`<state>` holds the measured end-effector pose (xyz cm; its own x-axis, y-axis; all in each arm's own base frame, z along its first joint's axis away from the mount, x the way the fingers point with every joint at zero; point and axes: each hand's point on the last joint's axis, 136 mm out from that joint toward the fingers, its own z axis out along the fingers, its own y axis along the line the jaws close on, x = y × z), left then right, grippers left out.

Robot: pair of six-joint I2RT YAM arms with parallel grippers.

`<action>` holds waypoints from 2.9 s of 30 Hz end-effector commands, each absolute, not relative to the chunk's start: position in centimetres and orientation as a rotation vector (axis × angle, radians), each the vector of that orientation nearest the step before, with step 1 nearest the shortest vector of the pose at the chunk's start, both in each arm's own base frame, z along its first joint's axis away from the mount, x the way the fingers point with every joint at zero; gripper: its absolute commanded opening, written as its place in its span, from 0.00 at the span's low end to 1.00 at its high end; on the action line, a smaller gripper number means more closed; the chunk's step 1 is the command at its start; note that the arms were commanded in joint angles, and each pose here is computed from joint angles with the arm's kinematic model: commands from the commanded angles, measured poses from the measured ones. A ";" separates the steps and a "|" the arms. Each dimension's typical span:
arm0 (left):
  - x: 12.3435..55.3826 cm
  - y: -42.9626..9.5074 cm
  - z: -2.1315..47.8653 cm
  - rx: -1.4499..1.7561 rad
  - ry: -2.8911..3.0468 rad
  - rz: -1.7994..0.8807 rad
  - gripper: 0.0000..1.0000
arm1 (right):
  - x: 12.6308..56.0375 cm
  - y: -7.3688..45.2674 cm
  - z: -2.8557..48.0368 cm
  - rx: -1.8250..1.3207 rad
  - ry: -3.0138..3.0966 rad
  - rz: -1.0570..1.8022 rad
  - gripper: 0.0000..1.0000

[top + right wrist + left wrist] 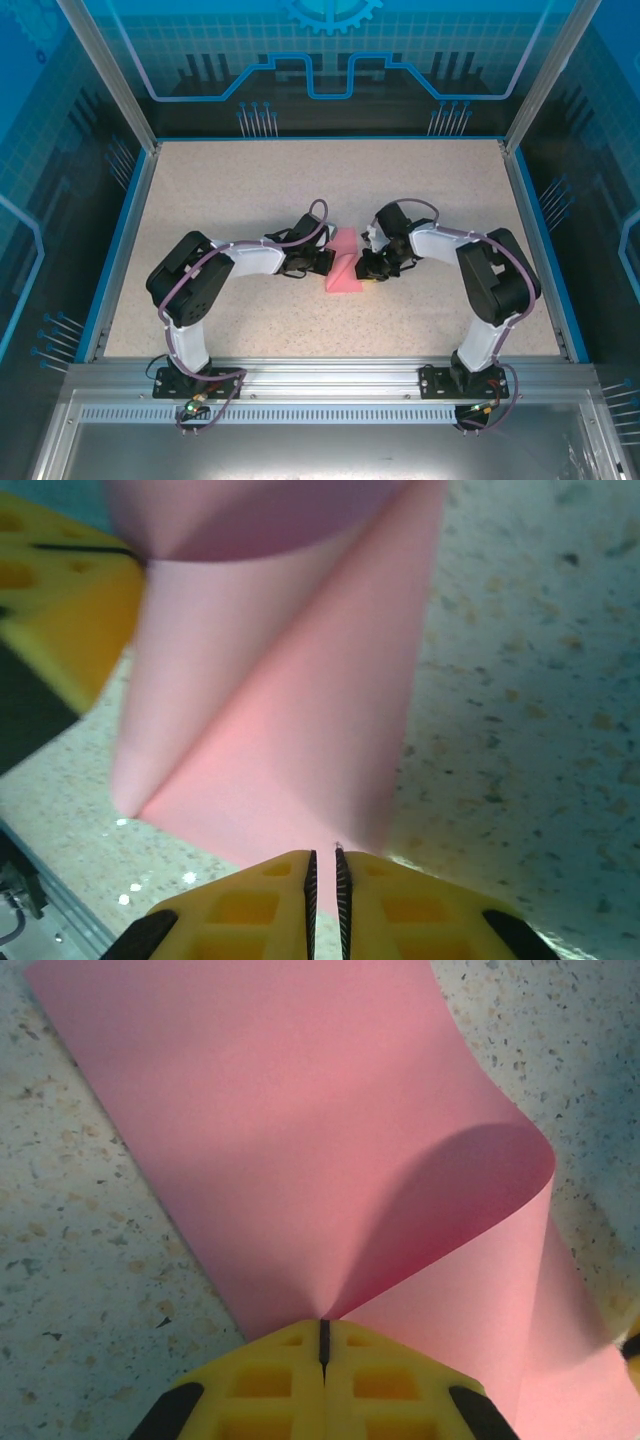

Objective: Fold a paper plane with a square sheet of paper (fold left side to right side)
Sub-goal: Fold the triangle a second time at the center of the table.

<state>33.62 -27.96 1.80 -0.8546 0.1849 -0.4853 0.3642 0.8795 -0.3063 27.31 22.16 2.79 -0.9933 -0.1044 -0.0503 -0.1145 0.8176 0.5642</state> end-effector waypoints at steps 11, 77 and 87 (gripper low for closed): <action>32.6 -27.5 0.0 0.409 2.651 -0.554 0.00 | 31.0 26.5 6.1 -0.201 2.779 1.256 0.16; 31.6 -28.3 7.7 0.423 2.548 -0.687 0.27 | 29.8 23.8 -1.4 -0.165 3.069 0.924 0.15; 27.7 -32.2 7.5 0.497 2.616 -1.119 0.25 | 29.6 23.8 -1.5 -0.169 3.073 0.928 0.15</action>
<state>29.71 -30.92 8.29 -0.8718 0.1840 -0.4540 0.4345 0.7185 -0.5431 31.33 24.97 1.12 -0.9925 -0.1126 -0.0479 -0.1180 0.7788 0.6161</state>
